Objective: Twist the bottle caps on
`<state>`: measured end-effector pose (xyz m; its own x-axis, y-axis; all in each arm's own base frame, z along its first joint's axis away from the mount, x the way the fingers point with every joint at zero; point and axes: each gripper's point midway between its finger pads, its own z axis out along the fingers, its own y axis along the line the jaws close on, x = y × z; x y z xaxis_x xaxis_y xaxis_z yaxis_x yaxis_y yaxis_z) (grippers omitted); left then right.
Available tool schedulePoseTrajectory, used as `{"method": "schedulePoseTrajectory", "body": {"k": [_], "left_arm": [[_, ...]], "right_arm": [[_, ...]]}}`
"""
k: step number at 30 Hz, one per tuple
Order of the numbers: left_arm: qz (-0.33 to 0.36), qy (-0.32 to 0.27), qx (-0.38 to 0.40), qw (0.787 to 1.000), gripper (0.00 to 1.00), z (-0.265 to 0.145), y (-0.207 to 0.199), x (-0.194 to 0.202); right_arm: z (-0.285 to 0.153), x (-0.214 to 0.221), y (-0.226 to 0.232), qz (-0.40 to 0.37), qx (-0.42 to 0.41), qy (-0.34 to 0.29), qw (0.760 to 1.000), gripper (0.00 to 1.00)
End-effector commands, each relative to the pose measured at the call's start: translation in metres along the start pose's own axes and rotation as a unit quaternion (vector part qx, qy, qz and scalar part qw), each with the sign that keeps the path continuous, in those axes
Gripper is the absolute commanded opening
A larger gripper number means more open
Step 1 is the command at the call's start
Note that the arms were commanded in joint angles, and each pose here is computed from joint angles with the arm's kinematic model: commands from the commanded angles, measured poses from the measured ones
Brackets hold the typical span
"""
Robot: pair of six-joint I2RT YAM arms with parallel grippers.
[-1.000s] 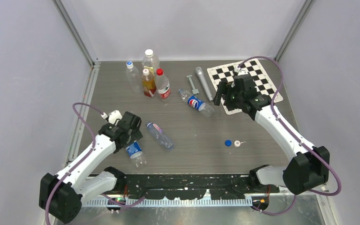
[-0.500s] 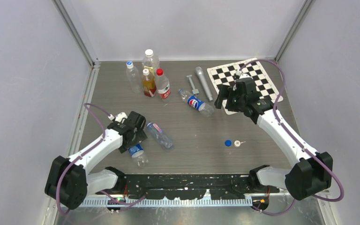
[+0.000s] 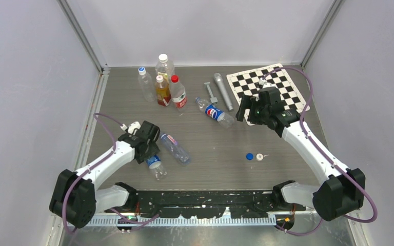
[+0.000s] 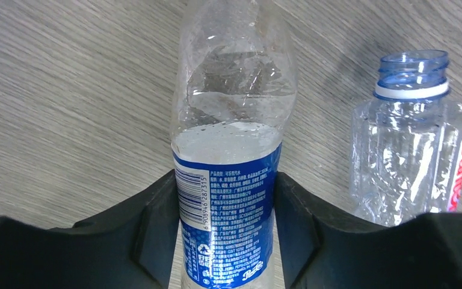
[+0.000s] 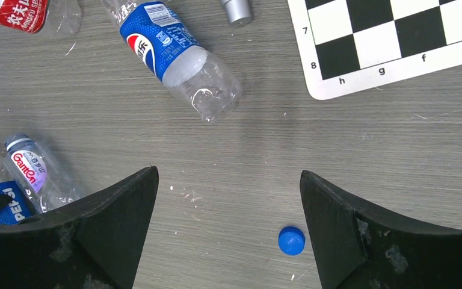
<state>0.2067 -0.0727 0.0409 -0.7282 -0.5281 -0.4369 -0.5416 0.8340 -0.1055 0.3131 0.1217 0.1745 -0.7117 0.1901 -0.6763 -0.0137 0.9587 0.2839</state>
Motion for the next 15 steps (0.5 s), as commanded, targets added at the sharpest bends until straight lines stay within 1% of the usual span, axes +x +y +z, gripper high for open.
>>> {"method": "schedulePoseTrajectory", "body": {"k": [1, 5, 7, 8, 11, 15], "left_arm": [[0.01, -0.055, 0.029, 0.998, 0.51, -0.021, -0.005, -0.028], [0.041, -0.118, 0.075, 0.989, 0.44, -0.05, -0.008, -0.053], [0.053, -0.164, 0.113, 0.979, 0.43, -0.069, -0.011, -0.068], [0.06, -0.186, 0.131, 0.972, 0.41, -0.079, -0.014, -0.075], [0.088, -0.256, 0.183, 0.945, 0.41, -0.106, -0.02, -0.095], [0.149, -0.337, 0.244, 0.897, 0.4, -0.141, -0.031, -0.112]], "right_arm": [[-0.009, -0.011, 0.004, 0.001, -0.007, -0.013, 1.0, 0.94], [-0.015, -0.004, 0.001, -0.009, 0.003, 0.016, 1.0, 0.94], [-0.019, 0.0, 0.001, -0.01, 0.007, 0.034, 0.999, 0.96], [-0.021, -0.003, 0.003, -0.004, 0.007, 0.035, 0.999, 0.99], [-0.027, 0.008, 0.008, 0.002, -0.004, 0.072, 0.997, 1.0], [-0.034, 0.015, 0.006, 0.013, 0.002, 0.088, 0.996, 1.0]]}}
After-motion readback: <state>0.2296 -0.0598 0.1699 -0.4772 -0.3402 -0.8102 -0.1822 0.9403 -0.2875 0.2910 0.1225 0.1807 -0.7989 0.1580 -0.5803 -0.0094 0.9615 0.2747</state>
